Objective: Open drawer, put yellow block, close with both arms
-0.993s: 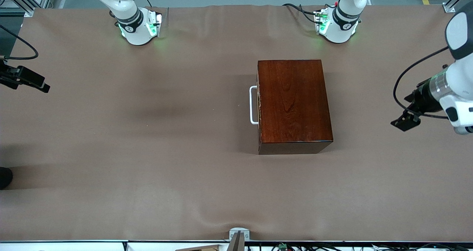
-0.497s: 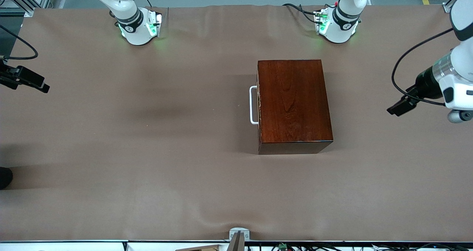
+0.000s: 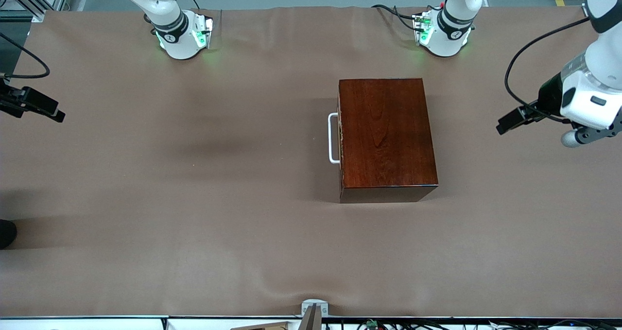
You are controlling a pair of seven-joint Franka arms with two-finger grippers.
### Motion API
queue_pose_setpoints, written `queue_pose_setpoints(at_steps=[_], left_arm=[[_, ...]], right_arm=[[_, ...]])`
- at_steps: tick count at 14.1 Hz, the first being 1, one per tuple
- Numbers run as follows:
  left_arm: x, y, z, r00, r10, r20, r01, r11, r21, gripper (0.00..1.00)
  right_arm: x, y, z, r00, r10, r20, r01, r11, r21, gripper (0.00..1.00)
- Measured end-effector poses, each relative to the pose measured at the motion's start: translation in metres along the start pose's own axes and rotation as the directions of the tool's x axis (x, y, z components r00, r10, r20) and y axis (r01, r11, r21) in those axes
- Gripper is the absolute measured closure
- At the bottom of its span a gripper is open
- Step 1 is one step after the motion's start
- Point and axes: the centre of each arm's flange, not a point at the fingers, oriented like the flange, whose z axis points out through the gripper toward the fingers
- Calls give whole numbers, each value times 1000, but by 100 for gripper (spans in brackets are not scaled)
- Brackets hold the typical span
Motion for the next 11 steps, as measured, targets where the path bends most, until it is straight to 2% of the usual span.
queue_pose_setpoints(at_steps=[3,7,11], left_arm=[[-7,-14,-6,984,173,38,-173,985,4,0],[-8,-18,-23,979,204,18,-204,979,1,0],[-12,-16,-36,974,227,13,-227,973,37,0]], right_arm=[[0,0,0,1000,0,0,0,1000,0,0],[0,0,0,1000,0,-1,0,1000,0,0],[0,0,0,1000,0,-1,0,1000,0,0]])
